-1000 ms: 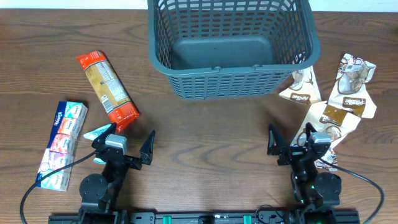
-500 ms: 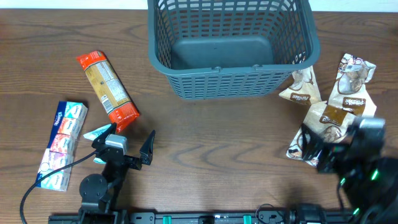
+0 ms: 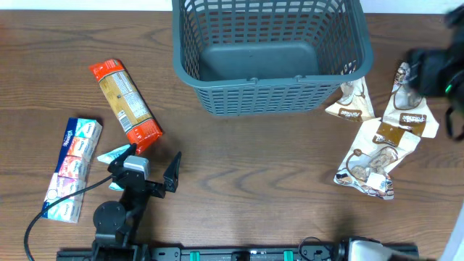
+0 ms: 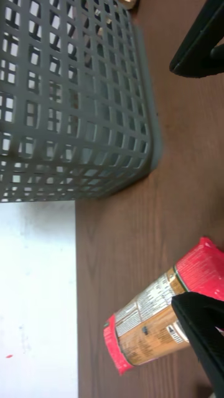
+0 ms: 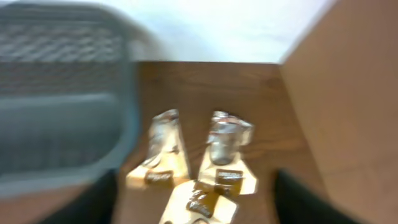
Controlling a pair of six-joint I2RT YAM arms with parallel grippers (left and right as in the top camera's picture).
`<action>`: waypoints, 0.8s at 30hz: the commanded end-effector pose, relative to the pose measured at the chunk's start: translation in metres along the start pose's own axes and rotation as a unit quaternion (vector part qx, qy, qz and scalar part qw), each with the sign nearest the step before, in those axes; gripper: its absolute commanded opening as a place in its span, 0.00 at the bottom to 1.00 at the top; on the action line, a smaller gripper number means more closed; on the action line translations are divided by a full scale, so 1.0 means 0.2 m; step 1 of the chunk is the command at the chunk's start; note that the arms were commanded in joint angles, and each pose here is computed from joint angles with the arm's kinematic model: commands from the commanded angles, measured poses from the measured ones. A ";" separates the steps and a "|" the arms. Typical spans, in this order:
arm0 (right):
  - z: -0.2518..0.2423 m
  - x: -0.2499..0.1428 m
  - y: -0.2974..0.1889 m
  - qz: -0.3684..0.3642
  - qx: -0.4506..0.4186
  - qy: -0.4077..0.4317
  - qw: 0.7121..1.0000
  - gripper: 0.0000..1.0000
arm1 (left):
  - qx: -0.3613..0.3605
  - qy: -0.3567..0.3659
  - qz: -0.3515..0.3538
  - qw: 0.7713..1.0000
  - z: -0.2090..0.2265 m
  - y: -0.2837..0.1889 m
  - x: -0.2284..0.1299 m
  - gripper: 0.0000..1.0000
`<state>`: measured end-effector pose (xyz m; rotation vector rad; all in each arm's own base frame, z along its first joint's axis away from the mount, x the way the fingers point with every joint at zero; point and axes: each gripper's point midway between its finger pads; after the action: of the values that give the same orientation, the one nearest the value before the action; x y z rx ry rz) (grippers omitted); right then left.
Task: Pack container
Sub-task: 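Move the right gripper over the right snack pouches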
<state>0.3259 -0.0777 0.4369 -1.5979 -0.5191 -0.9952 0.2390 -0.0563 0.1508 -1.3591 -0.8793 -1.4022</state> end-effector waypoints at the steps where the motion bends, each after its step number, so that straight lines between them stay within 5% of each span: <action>1: -0.20 0.05 0.13 0.010 -0.069 0.044 0.997 0.38 | -0.015 0.000 0.031 0.999 -0.03 0.01 -0.10 0.99; 5: -0.29 0.01 0.38 0.055 -0.075 0.054 0.994 0.17 | 0.000 0.000 0.041 0.999 -0.01 0.01 -0.12 0.98; 11: -0.30 -0.05 0.68 0.097 -0.072 0.041 0.992 0.03 | 0.027 0.001 0.045 0.999 0.04 0.01 -0.13 0.98; 24: -0.04 -0.26 1.17 0.178 0.076 0.012 0.981 0.01 | 0.028 0.017 0.048 0.998 0.04 0.01 -0.13 0.99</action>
<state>0.4666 -0.1533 0.2645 -1.5466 -0.2257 -0.7354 0.2425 -0.0460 0.1424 -1.3273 -0.8766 -1.3349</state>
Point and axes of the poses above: each gripper's point midway between its finger pads, its own y axis out along the fingers, its own z axis along the line the jaws close on, x = y × z, and after that the axes turned 12 degrees about y, right-handed
